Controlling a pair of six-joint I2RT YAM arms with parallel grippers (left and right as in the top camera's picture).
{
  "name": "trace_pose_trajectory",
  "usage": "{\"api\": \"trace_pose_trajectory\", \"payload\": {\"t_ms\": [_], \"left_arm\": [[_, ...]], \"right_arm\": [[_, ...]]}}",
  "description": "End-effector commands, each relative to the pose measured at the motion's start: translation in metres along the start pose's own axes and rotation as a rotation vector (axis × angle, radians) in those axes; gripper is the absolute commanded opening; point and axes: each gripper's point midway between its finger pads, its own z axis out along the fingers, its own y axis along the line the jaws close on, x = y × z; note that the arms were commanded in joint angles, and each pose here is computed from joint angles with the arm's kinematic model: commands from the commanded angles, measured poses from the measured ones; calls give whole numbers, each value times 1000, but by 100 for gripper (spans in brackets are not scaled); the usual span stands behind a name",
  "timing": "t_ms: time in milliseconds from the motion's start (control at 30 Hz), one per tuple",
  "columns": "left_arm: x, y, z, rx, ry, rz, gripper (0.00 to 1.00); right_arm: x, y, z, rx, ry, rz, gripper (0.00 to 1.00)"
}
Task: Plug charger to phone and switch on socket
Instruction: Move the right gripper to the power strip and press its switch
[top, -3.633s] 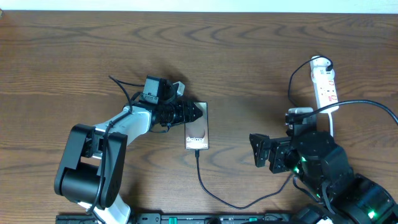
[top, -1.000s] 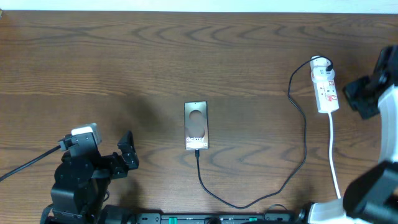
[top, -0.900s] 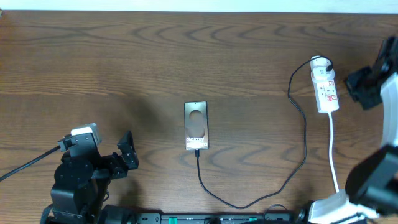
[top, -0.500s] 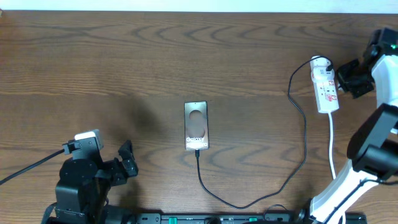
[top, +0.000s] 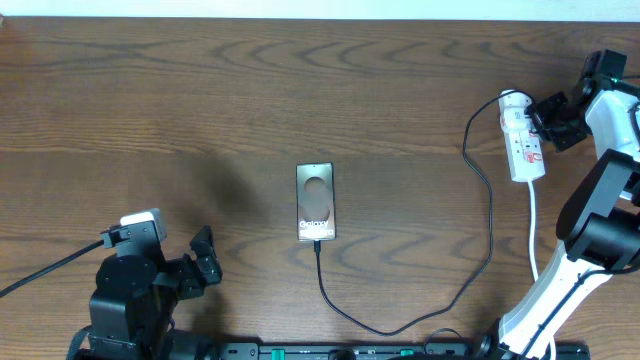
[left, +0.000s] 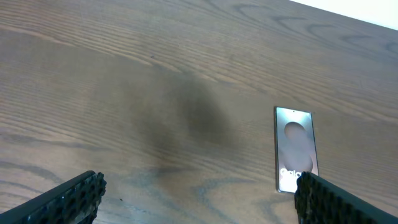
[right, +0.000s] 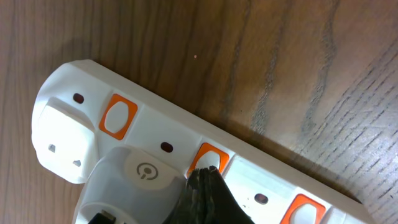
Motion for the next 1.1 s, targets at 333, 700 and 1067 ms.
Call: {"api": "trace_pose_trajectory", "payload": {"t_ms": [333,700,1067], "left_arm": [[-2,2,-1,-11,-8,12,99],[-2,2,-1,-11,-8,12,99],[-2,2,-1,-11,-8,12,99]], "right_arm": [[7,-4,24,19,49,6,1],[32,2,29,52,98,-88,1],[34,-12,27,168,55,-124,1]]}}
